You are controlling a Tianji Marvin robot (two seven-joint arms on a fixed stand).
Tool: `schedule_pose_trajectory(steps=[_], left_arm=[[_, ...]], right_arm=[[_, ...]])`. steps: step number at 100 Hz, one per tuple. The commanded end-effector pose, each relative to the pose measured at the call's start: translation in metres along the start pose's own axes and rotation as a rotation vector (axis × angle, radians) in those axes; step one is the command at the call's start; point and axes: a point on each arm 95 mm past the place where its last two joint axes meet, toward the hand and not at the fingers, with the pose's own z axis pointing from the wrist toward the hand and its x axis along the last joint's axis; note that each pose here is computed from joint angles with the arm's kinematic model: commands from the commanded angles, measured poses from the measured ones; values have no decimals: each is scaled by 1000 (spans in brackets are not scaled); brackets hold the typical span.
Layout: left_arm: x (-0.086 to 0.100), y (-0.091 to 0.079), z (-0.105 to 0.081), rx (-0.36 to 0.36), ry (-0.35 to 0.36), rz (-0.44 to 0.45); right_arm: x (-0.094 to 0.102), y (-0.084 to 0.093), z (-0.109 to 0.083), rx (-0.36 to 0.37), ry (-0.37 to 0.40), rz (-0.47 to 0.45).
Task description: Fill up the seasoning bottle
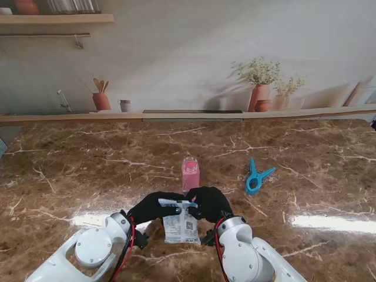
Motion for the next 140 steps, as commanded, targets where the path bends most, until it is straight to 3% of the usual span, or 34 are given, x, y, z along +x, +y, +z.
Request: schedule_pose_trajectory(steps=[1,16,44,55,64,73,87,101,117,140], left_arm=[[4,1,3,0,7,-11],[3,3,10,-3,-13,74],[-11,9,16,21,-38,107],[-17,9,18,30,-40,133],[-20,9,19,35,-34,137],[-23,10,20,43,-18,118],[-24,12,24,77,25,132],[-26,12,26,86,38,151],[-26,12,26,71,54,171],[-24,12,24,78,97,225]], right_arm=[[-9,-7,0,19,-35,2],[-22,-9,6,-5,-33,-57],[-45,-17,11,0,3,-141],[-49,-22,12,-24,22,-119],[-51,-26,14,-64,28,-97],[-54,-27,16,-112,43,-163],[-56,-29,16,-121,51,-194],[-57,-27,11,-101,67,-160],[-52,-16,2,-82,69,-56],[-43,0,0,-128,-18,5]])
